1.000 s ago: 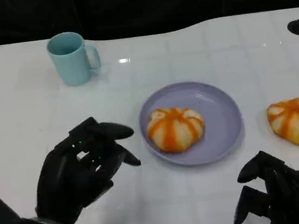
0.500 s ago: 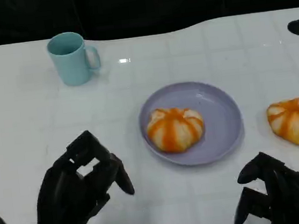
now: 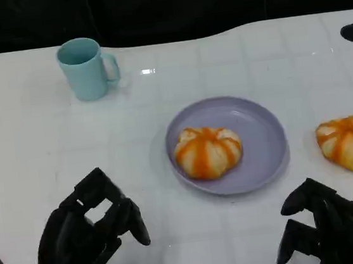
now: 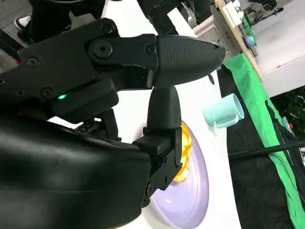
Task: Grasp the bread from the table and place it into the plate.
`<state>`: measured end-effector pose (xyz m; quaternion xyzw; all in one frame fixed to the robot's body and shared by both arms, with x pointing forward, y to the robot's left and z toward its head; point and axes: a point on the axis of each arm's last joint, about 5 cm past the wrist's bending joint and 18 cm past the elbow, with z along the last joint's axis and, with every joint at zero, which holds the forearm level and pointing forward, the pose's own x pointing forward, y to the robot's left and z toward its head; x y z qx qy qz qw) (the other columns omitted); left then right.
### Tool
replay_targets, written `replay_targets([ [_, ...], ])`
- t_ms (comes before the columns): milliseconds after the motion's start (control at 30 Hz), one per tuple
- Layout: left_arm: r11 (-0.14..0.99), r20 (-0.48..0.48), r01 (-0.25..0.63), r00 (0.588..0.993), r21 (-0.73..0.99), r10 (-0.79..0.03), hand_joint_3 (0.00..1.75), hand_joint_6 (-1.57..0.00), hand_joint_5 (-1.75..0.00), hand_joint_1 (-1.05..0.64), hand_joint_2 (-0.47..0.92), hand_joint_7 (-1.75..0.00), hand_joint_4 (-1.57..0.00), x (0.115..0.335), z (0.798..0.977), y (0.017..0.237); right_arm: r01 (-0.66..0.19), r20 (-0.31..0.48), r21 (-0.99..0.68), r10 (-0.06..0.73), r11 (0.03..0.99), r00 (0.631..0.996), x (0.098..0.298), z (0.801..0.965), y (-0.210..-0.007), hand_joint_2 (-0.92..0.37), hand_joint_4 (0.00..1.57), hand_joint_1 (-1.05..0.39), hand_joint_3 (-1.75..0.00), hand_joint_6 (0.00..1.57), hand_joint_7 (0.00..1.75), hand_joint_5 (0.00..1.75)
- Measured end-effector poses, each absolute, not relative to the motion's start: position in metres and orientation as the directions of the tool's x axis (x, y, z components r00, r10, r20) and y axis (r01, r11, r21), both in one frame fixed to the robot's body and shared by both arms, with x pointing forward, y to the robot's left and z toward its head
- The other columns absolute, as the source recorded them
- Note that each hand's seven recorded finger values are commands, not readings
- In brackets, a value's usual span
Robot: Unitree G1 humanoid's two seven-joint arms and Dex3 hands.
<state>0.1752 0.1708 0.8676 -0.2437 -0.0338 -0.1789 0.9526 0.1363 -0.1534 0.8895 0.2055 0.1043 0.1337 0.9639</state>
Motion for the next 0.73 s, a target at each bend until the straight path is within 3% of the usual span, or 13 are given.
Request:
replay_targets([
  [733, 0.82, 0.101, 0.348, 0.935, -0.455, -0.34, 0.32, -0.59, -1.75, -0.55, 0.92, -1.75, -0.87, 0.165, 0.86, 0.169, -0.222, -0.144, 0.401, 0.3, 0.889, 0.943, 0.137, 0.89, -0.155, -0.92, 0.62, -0.51, -0.5, 0.4, 1.69, 1.75],
])
